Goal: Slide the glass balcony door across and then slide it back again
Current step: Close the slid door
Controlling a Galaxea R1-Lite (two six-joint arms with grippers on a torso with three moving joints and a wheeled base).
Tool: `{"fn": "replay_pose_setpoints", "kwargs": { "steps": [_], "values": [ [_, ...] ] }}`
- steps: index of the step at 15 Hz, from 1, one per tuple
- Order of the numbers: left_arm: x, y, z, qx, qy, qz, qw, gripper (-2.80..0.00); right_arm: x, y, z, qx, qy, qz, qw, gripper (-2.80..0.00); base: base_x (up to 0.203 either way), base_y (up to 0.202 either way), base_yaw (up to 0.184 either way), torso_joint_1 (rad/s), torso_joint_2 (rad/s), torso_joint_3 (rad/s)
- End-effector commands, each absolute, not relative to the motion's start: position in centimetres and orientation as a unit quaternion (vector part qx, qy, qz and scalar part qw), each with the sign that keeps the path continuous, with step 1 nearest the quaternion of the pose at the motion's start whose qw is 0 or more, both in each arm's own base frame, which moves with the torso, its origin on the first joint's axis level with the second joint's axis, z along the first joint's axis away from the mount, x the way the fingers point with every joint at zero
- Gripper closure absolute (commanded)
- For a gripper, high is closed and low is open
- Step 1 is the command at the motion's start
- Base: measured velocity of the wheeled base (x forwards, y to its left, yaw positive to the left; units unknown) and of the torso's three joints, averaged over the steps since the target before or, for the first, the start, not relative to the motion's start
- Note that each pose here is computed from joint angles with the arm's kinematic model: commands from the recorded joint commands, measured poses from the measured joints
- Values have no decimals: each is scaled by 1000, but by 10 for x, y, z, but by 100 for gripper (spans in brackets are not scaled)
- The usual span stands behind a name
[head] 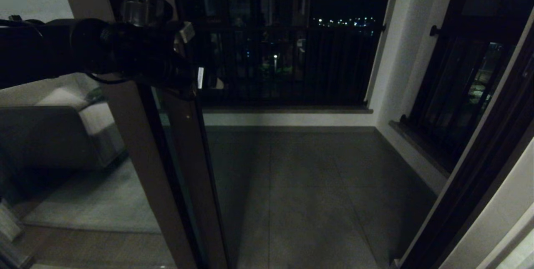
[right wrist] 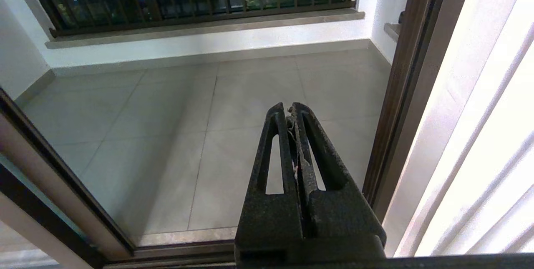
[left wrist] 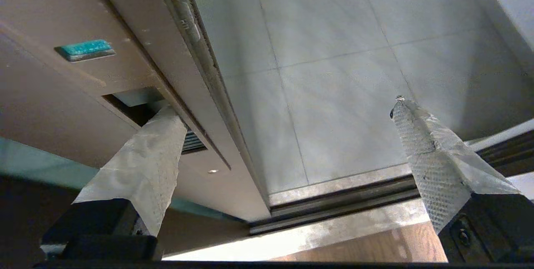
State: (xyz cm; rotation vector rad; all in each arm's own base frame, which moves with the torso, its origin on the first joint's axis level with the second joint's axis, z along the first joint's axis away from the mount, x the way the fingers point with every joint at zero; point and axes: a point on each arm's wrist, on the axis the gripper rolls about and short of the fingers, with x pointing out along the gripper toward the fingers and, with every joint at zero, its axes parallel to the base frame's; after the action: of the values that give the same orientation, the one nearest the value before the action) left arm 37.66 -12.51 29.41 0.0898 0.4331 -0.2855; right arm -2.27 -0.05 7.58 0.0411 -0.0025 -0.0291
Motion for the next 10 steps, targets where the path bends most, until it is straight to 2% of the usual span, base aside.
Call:
{"fn": "replay_pose_setpoints", "kwargs": {
  "steps": [1, 10],
  "values": [
    [377, -131, 292, 48, 215, -143, 965, -280, -23, -1, 76, 21, -1, -15, 1000, 0, 0, 0, 0, 0, 0, 0],
    [377, -150, 288, 51, 207, -164, 963, -280, -23, -1, 76, 21, -1, -15, 1000, 0, 0, 0, 0, 0, 0, 0]
  ]
}}
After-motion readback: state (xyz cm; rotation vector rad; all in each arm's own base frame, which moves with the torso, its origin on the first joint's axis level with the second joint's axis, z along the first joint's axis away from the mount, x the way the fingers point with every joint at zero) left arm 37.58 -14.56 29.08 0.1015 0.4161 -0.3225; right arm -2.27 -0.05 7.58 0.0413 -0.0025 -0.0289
